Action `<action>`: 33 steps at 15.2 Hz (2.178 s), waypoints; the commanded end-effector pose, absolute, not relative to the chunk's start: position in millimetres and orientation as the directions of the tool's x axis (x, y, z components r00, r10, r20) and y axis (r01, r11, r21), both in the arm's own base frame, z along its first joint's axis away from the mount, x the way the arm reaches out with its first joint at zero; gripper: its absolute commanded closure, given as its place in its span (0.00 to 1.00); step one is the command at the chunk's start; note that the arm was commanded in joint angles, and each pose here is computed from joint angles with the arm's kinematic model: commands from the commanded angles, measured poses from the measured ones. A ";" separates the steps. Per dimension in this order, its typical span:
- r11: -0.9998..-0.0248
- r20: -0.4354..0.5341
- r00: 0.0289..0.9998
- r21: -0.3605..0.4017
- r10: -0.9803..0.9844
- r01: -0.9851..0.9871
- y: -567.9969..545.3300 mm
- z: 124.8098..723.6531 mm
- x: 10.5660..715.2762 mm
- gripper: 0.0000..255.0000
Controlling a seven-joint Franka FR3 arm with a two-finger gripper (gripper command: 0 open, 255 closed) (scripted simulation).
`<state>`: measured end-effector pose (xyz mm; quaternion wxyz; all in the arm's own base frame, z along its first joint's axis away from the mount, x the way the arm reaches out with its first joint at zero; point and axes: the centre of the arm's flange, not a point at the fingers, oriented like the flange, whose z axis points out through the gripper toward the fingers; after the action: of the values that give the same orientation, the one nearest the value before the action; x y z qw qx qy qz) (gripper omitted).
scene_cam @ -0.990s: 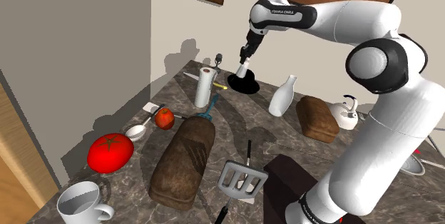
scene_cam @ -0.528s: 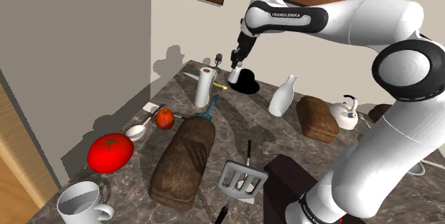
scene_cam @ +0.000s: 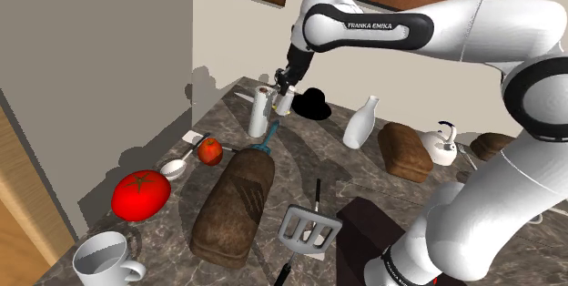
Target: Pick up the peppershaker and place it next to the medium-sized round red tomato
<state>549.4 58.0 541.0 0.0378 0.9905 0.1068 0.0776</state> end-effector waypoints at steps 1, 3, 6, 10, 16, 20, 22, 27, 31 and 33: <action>-0.975 0.146 0.965 0.091 0.216 0.204 82.2 542.1 541.9 1.00; -0.975 0.146 0.965 0.091 0.216 0.204 107.5 542.2 534.4 1.00; -0.975 0.146 0.965 0.091 0.216 0.204 145.5 542.3 523.1 1.00; -0.975 0.146 0.965 0.091 0.216 0.204 196.1 542.5 508.1 1.00; -0.975 0.146 0.965 0.091 0.216 0.204 272.0 542.7 485.5 1.00; -0.975 0.146 0.965 0.091 0.216 0.204 322.6 542.9 470.5 1.00; -0.975 0.146 0.965 0.091 0.216 0.204 347.9 543.0 463.0 1.00; -0.975 0.146 0.965 0.091 0.216 0.204 380.3 527.2 453.4 1.00; -0.975 0.146 0.965 0.091 0.216 0.204 380.3 506.1 453.4 1.00; -0.975 0.146 0.965 0.091 0.216 0.204 380.3 495.6 453.4 1.00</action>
<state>453.3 380.4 501.9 0.0380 0.9906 0.1060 0.0775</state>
